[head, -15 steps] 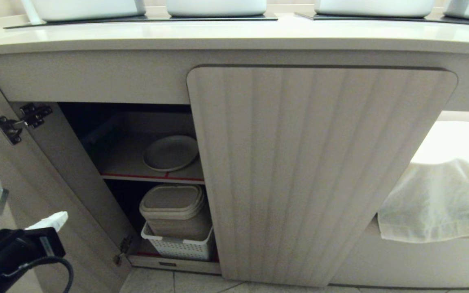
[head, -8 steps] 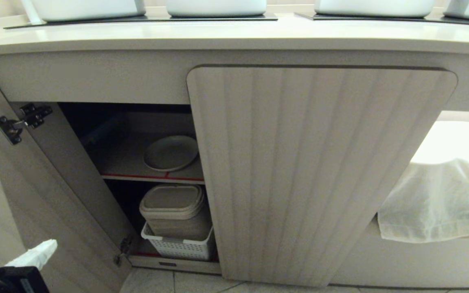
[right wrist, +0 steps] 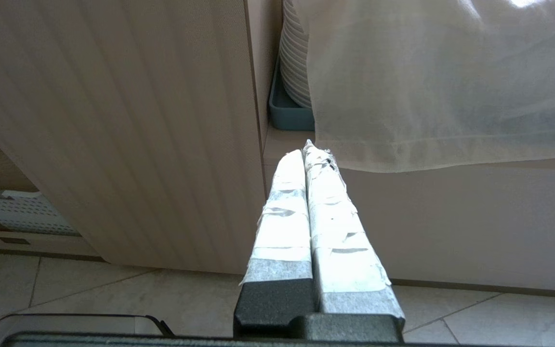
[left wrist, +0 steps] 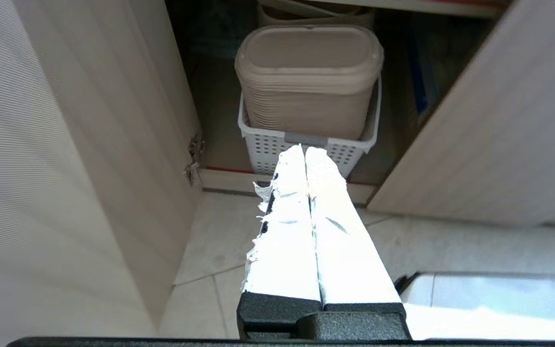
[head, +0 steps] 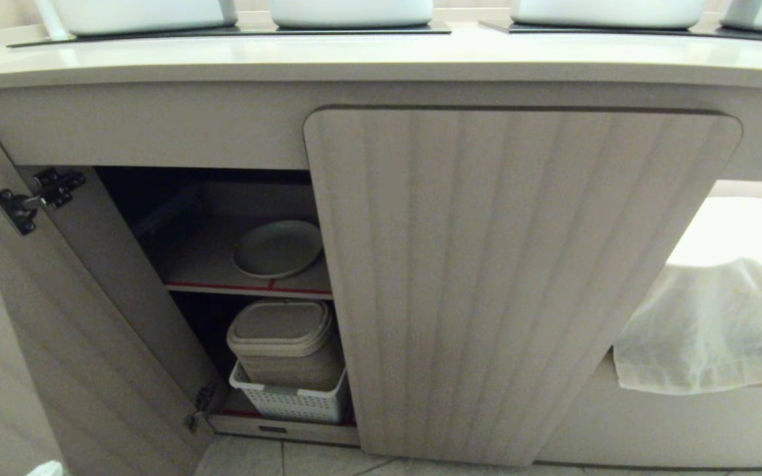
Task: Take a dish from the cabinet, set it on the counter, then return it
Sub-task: Close the cabinet door
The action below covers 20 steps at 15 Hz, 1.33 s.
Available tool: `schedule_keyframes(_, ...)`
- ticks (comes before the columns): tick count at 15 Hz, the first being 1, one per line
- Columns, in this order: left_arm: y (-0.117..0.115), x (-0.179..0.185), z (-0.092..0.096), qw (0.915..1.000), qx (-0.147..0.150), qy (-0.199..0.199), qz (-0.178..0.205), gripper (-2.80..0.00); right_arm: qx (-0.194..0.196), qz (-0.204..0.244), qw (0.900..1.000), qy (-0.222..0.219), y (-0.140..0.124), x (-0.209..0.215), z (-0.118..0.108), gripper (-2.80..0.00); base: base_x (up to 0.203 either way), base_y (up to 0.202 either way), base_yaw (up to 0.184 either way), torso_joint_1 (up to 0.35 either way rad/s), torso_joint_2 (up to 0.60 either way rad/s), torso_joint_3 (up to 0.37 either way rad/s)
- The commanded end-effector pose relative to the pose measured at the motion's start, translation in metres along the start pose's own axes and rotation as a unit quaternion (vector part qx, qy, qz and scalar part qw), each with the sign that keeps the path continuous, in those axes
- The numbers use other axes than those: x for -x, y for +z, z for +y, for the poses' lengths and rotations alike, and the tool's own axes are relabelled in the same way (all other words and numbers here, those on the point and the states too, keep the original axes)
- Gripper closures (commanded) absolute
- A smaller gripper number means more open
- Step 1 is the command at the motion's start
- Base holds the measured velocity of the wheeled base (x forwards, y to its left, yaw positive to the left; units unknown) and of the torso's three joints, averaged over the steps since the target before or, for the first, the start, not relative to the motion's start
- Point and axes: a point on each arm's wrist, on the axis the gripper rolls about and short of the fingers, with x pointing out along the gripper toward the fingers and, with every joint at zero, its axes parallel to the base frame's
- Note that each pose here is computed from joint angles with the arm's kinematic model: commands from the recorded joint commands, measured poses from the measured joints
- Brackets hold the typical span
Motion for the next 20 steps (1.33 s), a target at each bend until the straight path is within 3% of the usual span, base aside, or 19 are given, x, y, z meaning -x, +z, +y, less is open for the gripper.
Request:
schedule_keyframes(1,-0.007,0.014,0.0,0.9988,-0.012,-0.002,-0.047,0.0,0.0,0.0,1.0,0.0,0.0,0.0,0.0,0.0,0.0,0.0,0.0,0.0,0.0,0.0)
schedule_keyframes(3,-0.015,0.02,-0.001,0.9975,-0.044,0.001,-0.056,0.0,0.0,0.0,1.0,0.0,0.0,0.0,0.0,0.0,0.0,0.0,0.0,0.0,0.0,0.0)
schedule_keyframes(5,-0.017,0.022,0.0,0.997,-0.051,0.002,-0.059,0.0,0.0,0.0,1.0,0.0,0.0,0.0,0.0,0.0,0.0,0.0,0.0,0.0,0.0,0.0)
schedule_keyframes(10,-0.032,0.038,0.001,0.9885,-0.065,-0.003,-0.137,0.0,0.0,0.0,1.0,0.0,0.0,0.0,0.0,0.0,0.0,0.0,0.0,0.0,0.0,0.0)
schedule_keyframes(20,-0.033,0.038,0.001,0.9886,-0.065,-0.002,-0.136,0.0,0.0,0.0,1.0,0.0,0.0,0.0,0.0,0.0,0.0,0.0,0.0,0.0,0.0,0.0)
